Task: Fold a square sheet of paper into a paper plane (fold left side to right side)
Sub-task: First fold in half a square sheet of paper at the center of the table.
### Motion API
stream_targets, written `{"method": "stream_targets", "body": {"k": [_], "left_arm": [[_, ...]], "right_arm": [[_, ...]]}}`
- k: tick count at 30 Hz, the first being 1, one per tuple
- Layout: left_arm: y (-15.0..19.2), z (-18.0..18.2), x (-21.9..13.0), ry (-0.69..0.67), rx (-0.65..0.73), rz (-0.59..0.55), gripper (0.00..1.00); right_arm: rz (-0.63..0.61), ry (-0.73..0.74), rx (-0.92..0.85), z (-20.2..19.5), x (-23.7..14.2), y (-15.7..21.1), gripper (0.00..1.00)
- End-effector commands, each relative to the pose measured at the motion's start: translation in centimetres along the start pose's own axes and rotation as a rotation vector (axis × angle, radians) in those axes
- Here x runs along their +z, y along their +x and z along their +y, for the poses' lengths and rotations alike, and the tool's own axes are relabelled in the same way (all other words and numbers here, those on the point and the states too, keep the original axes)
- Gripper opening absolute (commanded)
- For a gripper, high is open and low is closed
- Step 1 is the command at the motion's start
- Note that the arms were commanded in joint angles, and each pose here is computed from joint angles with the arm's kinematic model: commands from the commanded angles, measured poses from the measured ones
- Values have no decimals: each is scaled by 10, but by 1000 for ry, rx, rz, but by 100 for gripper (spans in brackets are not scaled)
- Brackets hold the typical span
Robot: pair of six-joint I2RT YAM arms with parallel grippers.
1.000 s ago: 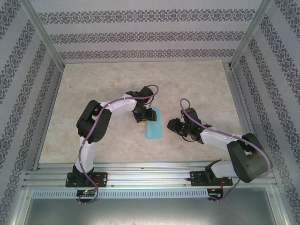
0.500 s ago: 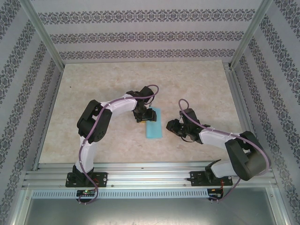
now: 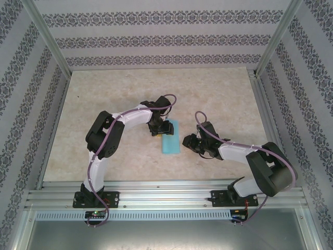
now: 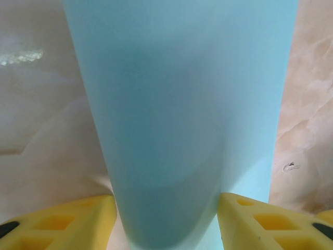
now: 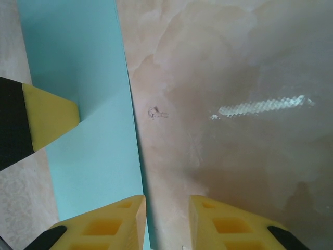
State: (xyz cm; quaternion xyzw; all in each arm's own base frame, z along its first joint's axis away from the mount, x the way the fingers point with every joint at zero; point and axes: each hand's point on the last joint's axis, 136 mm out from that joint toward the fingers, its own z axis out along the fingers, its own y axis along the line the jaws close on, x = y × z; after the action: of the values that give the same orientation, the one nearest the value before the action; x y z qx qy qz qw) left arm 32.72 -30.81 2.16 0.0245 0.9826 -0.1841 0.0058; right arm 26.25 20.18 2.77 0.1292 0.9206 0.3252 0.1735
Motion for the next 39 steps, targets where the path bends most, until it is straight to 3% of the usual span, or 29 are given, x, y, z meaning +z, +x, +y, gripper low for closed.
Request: {"method": "stream_targets", "body": {"k": [1, 12, 25, 39], "left_arm": [[14, 0, 48, -18, 54, 45, 56], [15, 1, 50, -19, 52, 47, 56], [16, 4, 52, -24, 50, 52, 56], [17, 5, 53, -28, 49, 53, 56]], "right_arm": [[-17, -39, -12, 13, 0, -6, 28], [-11, -51, -12, 16, 0, -4, 27], [16, -133, 6, 40, 12, -3, 14], [48, -136, 10, 42, 31, 3, 11]]}}
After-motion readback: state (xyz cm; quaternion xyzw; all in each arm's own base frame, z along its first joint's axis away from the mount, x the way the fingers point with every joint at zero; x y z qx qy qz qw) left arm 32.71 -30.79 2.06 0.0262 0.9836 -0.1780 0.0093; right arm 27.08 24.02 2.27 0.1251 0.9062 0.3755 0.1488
